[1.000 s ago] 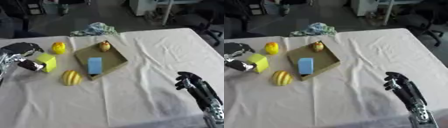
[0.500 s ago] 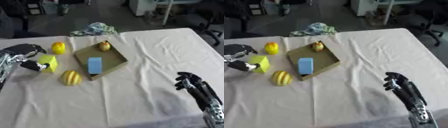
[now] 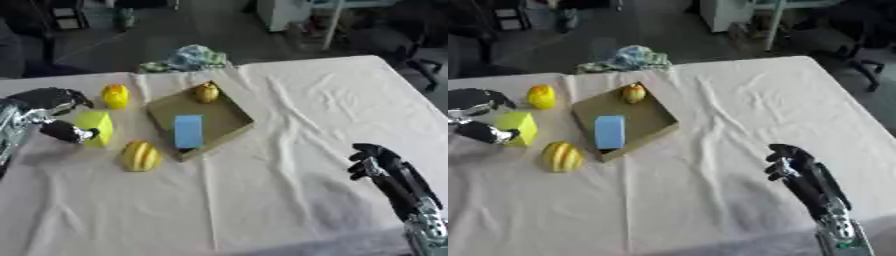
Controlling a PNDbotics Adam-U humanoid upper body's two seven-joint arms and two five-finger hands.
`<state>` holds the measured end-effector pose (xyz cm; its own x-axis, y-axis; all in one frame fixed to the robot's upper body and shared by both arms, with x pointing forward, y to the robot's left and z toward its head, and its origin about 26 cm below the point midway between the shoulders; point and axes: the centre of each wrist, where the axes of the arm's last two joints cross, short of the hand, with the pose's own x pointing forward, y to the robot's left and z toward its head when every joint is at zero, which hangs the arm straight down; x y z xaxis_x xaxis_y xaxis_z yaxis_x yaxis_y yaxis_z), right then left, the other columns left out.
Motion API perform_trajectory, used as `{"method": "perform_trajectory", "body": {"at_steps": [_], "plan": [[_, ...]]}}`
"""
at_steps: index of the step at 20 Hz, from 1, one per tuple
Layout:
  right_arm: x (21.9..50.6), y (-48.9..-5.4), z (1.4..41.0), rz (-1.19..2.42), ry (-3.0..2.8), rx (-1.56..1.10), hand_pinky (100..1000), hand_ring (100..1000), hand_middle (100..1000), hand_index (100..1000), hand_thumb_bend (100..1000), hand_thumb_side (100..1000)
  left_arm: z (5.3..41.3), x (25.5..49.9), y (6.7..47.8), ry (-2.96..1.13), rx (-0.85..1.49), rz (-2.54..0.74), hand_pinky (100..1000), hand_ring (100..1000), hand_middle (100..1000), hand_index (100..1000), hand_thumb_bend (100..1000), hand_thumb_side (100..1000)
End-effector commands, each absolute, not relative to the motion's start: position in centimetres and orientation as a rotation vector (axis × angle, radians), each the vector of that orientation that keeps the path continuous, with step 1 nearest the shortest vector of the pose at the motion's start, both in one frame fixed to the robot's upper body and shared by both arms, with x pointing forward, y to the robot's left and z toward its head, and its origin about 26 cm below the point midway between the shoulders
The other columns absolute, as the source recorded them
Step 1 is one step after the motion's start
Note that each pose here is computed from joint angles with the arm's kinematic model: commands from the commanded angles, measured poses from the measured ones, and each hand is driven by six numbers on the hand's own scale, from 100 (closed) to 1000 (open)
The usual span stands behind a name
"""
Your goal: Pick up objects on the table and place them in the box.
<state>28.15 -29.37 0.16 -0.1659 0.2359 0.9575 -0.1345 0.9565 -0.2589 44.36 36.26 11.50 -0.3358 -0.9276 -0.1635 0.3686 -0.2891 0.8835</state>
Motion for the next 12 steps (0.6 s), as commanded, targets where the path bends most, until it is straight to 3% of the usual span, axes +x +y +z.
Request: {"method": "perform_trajectory", "body": {"at_steps": [1,12], "plan": [[28.3,-29.9,0.8,0.344,-1.72,-0.093,518,560,585,763,100,590,14.4,44.7,37.3,-0.985,0.946,-1.763,788,799,835,904,316,570],[28.2,-29.8,0.6,0.343,-1.712,-0.081,518,560,585,763,100,604,13.3,45.0,37.0,-0.983,1.001,-1.782,815,821,848,910,363,502]]}}
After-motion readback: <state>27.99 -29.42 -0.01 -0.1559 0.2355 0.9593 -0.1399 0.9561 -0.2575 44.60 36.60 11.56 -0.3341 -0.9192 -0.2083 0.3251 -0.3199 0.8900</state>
